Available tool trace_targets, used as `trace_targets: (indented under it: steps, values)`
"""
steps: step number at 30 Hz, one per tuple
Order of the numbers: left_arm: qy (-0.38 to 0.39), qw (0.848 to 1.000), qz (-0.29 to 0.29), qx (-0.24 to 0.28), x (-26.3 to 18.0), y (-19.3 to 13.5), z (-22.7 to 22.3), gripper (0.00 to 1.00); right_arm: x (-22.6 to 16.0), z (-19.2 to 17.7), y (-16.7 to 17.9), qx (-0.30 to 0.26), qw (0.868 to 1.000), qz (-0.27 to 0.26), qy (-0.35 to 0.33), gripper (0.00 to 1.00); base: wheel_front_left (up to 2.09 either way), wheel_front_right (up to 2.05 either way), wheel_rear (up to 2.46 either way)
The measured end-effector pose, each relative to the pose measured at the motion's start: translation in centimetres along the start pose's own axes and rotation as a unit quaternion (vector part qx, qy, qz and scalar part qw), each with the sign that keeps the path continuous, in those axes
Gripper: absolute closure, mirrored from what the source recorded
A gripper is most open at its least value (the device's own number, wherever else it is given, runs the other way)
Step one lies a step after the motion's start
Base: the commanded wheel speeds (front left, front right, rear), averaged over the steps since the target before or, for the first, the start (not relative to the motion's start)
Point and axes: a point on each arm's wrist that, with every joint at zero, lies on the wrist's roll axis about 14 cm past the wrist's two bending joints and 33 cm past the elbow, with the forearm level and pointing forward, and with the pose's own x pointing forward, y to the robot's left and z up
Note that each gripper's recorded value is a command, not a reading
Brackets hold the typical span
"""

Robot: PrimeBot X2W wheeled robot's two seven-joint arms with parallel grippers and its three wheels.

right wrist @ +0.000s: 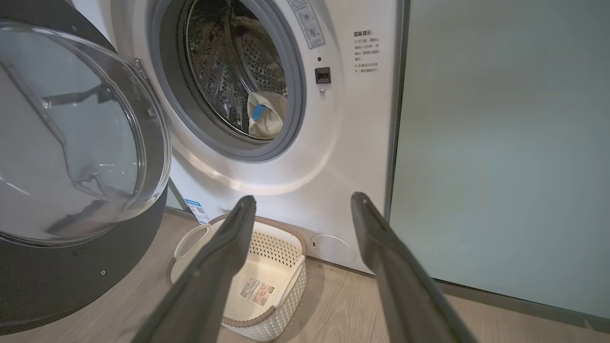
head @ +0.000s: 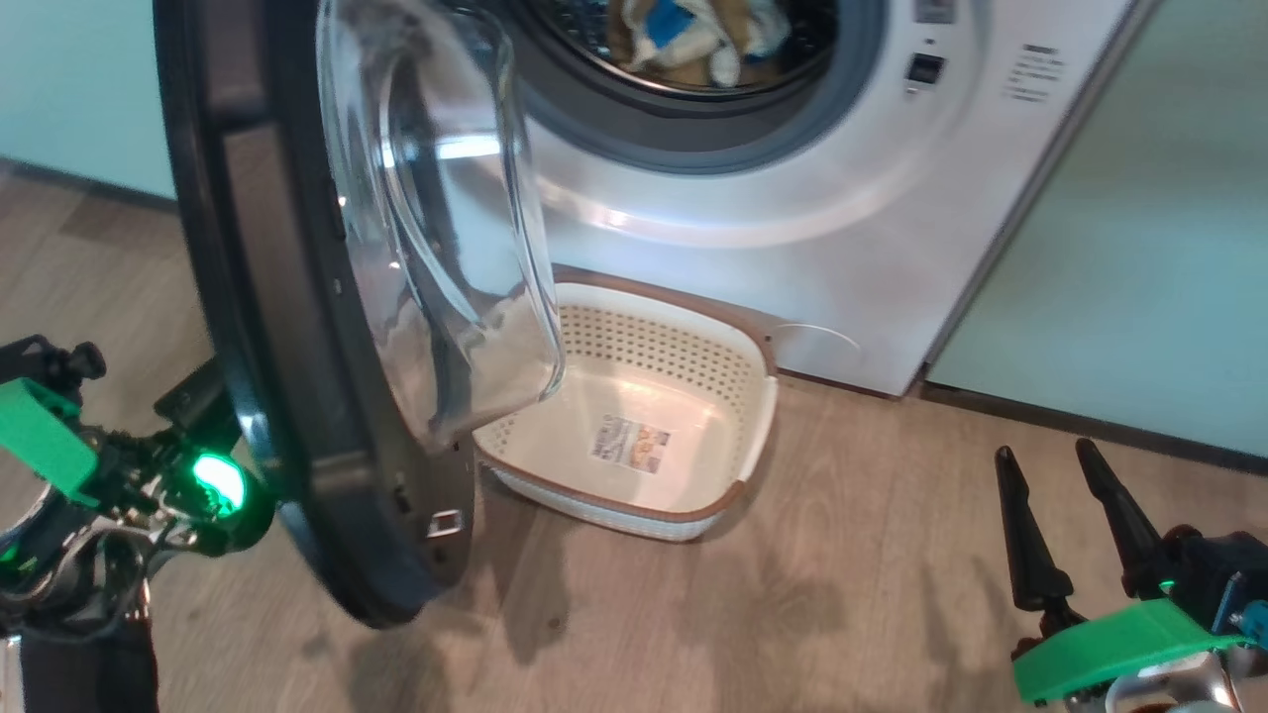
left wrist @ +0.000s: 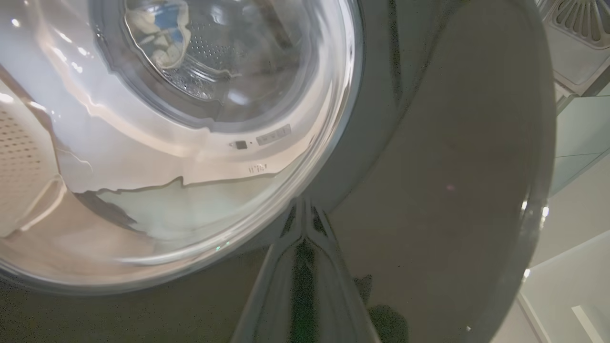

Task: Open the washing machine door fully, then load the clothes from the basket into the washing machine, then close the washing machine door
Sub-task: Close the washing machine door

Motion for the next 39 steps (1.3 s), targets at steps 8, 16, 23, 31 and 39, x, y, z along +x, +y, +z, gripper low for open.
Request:
trace_targets:
  steps: [8,16,23,31,39]
  values:
    - [0.048,0.999,-0.008,-0.013,2.7,0.0,-2.8,1.0,-1.4,0.2,-1.8,-0.001,0.999,-0.034,-0.004,0.0,0.0,0.0,0.0]
    - [0.094,0.995,-0.007,-0.02,5.6,0.5,-5.7,1.0,-2.7,0.8,-3.7,-0.001,0.997,-0.07,-0.018,0.0,0.0,0.0,0.0]
    - [0.12,0.993,-0.002,-0.019,8.8,1.4,-7.9,1.0,-4.5,0.7,-5.0,-0.002,0.995,-0.102,-0.021,0.0,0.0,0.0,0.0]
    - [0.121,0.992,0.0,-0.019,12.8,2.3,-9.4,1.0,-6.0,1.2,-6.5,0.001,0.99,-0.136,-0.031,0.0,0.0,0.0,0.0]
    - [0.127,0.992,-0.005,-0.028,16.5,2.9,-11.4,1.0,-7.7,1.1,-7.8,0.003,0.985,-0.168,-0.031,0.0,0.0,0.0,0.0]
